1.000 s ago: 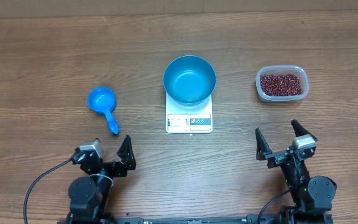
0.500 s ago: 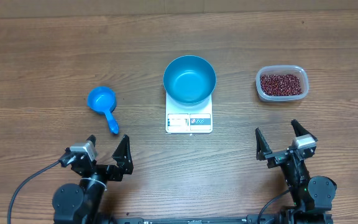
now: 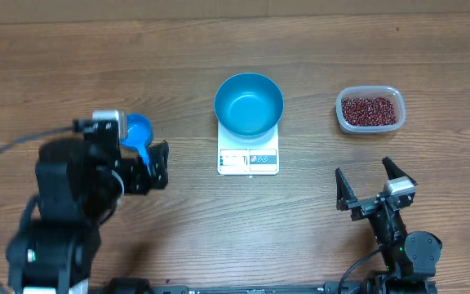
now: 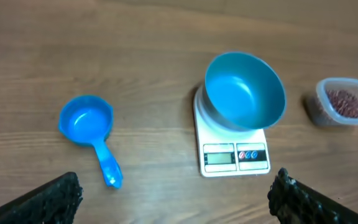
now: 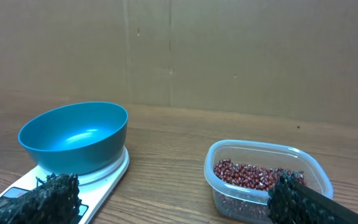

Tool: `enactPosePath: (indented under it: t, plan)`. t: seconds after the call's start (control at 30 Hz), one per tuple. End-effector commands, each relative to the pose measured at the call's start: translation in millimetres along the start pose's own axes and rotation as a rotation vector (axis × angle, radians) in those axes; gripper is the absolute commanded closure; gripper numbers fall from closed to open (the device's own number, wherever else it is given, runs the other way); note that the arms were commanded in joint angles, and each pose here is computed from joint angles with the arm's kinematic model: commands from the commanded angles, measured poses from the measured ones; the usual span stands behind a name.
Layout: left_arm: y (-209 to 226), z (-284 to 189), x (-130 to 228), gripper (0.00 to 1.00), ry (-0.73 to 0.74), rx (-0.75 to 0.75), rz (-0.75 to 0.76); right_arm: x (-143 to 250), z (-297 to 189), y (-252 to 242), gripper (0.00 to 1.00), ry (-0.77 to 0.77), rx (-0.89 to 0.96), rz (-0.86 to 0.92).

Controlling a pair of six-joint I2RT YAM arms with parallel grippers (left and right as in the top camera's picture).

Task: Scoop item into bowl and weigh 150g on scale
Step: 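Reach left gripper to the blue scoop handle and grasp it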

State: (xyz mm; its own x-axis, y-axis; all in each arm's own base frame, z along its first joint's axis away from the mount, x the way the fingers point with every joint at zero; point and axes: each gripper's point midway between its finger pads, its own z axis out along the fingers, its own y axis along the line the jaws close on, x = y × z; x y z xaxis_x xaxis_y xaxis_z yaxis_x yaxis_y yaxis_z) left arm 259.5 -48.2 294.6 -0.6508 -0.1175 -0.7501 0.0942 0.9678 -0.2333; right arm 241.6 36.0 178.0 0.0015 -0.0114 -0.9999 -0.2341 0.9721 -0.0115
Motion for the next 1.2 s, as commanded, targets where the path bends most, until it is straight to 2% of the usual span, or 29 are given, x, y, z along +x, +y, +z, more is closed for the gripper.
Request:
enactPosePath:
  t: [0.0, 0.2, 0.27, 0.33, 0.5, 0.53, 0.63, 0.77, 1.0, 1.03, 1.07, 1.1, 1.13, 1.17]
  plan:
    - [-3.8, 4.0, -27.3, 0.0, 0.038, -0.001, 0.091, 1.9, 0.2, -0.3, 0.0, -0.004, 0.004, 0.002]
    - [2.0, 29.8, -54.0, 0.0, 0.208, -0.051, 0.099, 1.9, 0.2, -0.3, 0.0, -0.004, 0.004, 0.002]
    - [13.2, 41.6, -57.9, 0.01, 0.269, -0.111, 0.109, 1.9, 0.2, -0.3, 0.0, -0.004, 0.004, 0.002]
    - [25.8, 55.5, -53.8, 0.0, 0.332, -0.171, 0.109, 1.9, 0.2, -0.3, 0.0, -0.004, 0.004, 0.002]
    - [32.9, 103.3, -14.5, 0.01, 0.562, -0.147, 0.071, 1.9, 0.2, -0.3, 0.0, -0.004, 0.004, 0.002]
    - [34.1, 112.9, -4.9, 0.1, 0.612, -0.14, 0.06, 1.9, 0.2, -0.3, 0.0, -0.004, 0.004, 0.002]
    - [36.2, 133.8, 16.7, 0.96, 0.721, -0.125, 0.023, 1.9, 0.2, -0.3, 0.0, -0.004, 0.004, 0.002]
    - [43.2, 154.4, 38.6, 0.96, 0.804, -0.16, -0.057, 1.9, 0.2, -0.3, 0.0, -0.004, 0.004, 0.002]
    - [85.2, 165.3, 59.0, 0.96, 0.787, -0.373, -0.231, 1.9, 0.2, -0.3, 0.0, -0.004, 0.004, 0.002]
    - [93.1, 164.8, 59.1, 0.92, 0.783, -0.379, -0.254, 1.9, 0.2, -0.3, 0.0, -0.004, 0.004, 0.002]
    - [102.0, 163.8, 59.6, 0.65, 0.78, -0.383, -0.283, 1.9, 0.2, -0.3, 0.0, -0.004, 0.004, 0.002]
    - [107.7, 162.8, 61.0, 0.34, 0.783, -0.379, -0.303, 1.9, 0.2, -0.3, 0.0, -0.004, 0.004, 0.002]
    - [111.6, 162.4, 63.9, 0.22, 0.791, -0.357, -0.321, 1.9, 0.2, -0.3, 0.0, -0.004, 0.004, 0.002]
    - [109.4, 164.7, 71.4, 0.21, 0.813, -0.258, -0.326, 1.9, 0.2, -0.3, 0.0, -0.004, 0.004, 0.002]
